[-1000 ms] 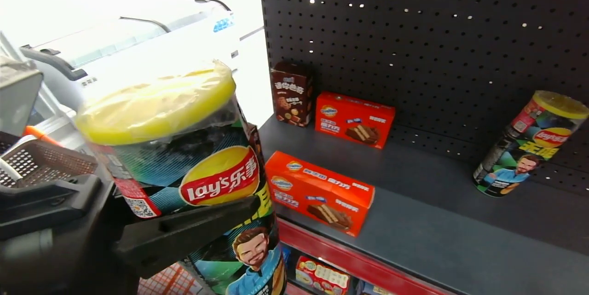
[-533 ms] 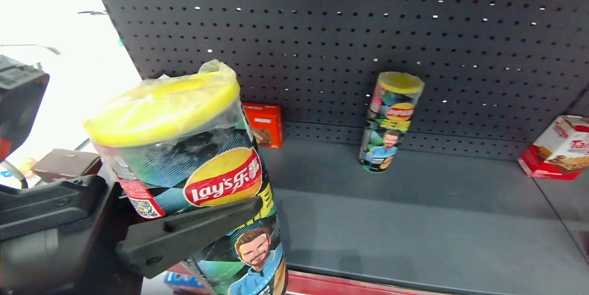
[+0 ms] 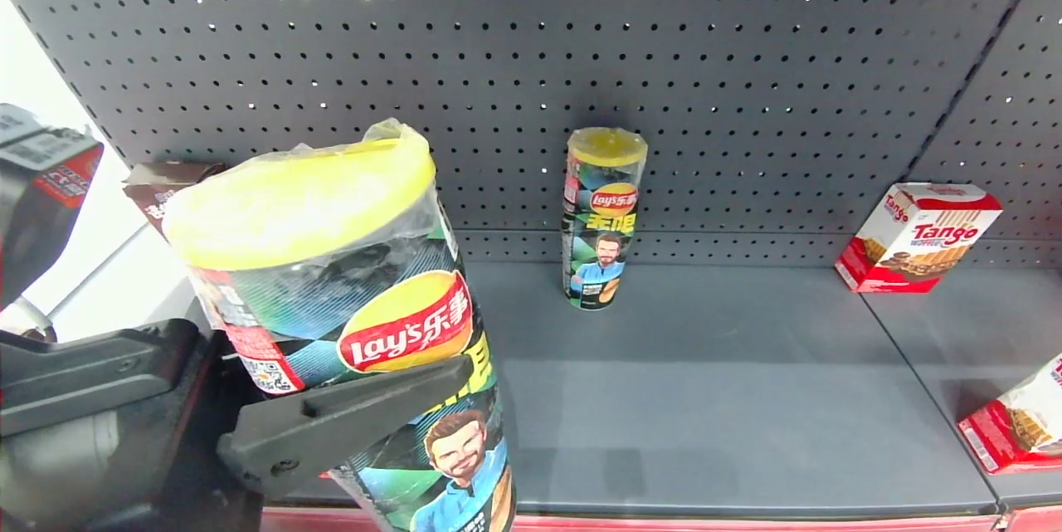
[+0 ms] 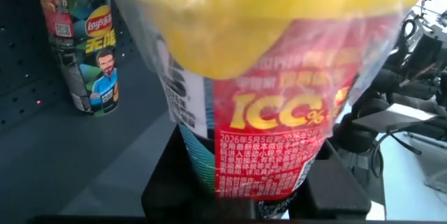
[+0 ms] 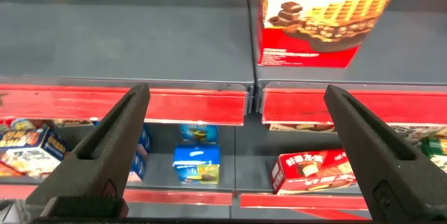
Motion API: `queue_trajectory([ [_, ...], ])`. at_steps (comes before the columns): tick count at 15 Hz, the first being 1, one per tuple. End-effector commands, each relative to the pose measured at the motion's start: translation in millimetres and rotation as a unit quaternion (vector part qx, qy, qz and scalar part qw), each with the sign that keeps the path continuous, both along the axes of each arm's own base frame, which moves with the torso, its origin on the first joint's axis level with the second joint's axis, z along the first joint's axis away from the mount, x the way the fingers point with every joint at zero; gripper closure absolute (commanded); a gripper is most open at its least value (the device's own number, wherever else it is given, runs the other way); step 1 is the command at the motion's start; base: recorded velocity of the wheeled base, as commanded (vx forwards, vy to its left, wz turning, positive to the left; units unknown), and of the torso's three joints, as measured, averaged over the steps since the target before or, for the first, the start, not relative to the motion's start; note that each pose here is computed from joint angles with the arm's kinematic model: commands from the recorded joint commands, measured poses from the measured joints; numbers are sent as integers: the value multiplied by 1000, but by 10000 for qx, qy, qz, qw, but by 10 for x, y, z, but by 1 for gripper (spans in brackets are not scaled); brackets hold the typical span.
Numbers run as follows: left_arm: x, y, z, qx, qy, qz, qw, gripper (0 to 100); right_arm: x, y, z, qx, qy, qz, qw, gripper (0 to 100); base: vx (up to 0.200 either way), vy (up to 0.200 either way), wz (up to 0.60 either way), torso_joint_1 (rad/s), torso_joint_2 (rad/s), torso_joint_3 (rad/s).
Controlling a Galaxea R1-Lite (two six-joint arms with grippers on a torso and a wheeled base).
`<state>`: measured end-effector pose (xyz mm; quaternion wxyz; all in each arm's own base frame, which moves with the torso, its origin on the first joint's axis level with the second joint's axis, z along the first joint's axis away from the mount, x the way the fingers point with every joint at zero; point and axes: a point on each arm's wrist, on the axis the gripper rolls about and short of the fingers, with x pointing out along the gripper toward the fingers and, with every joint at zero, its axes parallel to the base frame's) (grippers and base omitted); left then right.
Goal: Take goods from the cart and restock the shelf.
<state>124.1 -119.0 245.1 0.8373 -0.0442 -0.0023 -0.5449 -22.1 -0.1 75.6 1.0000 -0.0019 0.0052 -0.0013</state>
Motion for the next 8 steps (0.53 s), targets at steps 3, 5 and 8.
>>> queue_trajectory([
  [3,4,2,-2,2,5,12,10000,100,1,0,0,-4,9,-3,10000,0,0,0,0,0,0,0],
  [5,17,16,-8,12,17,73,10000,100,1,0,0,-4,9,-3,10000,0,0,0,0,0,0,0],
  [8,31,47,5,-12,-13,157,9999,100,1,0,0,-4,9,5,10000,0,0,0,0,0,0,0],
])
